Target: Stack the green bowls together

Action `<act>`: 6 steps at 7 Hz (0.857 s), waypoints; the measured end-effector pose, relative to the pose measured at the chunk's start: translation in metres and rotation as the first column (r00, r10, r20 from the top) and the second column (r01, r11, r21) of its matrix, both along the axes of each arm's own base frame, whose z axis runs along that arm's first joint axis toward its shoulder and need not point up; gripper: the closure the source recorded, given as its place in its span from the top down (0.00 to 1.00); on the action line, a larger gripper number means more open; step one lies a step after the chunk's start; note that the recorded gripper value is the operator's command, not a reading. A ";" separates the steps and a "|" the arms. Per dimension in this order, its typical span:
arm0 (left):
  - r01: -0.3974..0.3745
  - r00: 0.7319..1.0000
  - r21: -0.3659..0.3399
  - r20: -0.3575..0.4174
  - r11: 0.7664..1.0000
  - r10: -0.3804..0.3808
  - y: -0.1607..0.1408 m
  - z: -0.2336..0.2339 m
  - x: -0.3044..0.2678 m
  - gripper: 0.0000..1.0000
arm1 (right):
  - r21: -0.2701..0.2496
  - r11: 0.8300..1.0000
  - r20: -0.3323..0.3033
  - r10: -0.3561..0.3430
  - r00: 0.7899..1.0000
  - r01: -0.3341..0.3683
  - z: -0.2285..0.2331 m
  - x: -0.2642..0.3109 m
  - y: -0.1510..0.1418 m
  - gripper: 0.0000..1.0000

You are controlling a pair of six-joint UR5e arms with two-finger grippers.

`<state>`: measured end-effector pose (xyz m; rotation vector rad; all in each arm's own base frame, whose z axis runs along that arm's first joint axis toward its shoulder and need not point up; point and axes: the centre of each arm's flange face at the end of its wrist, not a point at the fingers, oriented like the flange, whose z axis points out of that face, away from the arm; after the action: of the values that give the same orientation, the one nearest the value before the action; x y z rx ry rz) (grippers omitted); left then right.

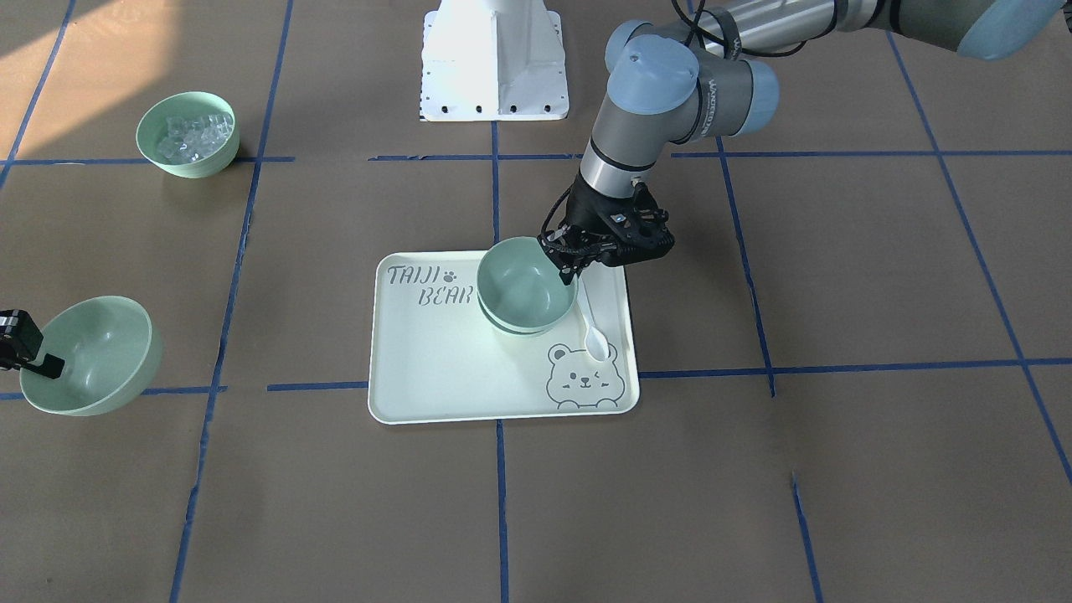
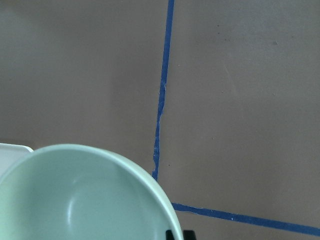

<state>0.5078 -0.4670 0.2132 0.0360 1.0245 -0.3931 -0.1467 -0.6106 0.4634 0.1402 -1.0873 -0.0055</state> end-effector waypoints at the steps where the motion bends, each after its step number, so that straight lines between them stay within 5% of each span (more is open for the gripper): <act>1: -0.008 1.000 0.002 0.002 1.000 0.008 0.003 0.001 0.003 0.00 | 0.001 1.000 0.000 0.000 1.000 0.000 -0.001 0.000 0.000 0.00; 2: -0.015 1.000 0.004 0.004 1.000 0.015 0.005 0.001 0.006 0.30 | 0.002 1.000 0.001 0.001 1.000 -0.001 -0.002 0.000 -0.001 0.00; 3: -0.022 1.000 0.005 0.005 1.000 0.022 0.008 0.002 0.009 0.99 | 0.003 1.000 0.001 0.001 1.000 -0.001 -0.003 0.000 -0.001 0.00; 6: -0.023 1.000 0.004 0.012 1.000 0.023 0.012 0.007 0.008 1.00 | 0.006 1.000 0.011 0.004 1.000 -0.004 -0.014 -0.004 0.001 0.00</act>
<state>0.5162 -0.4547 0.2206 0.0301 1.0135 -0.3698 -0.1502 -0.6100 0.4492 0.1477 -1.0977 -0.0044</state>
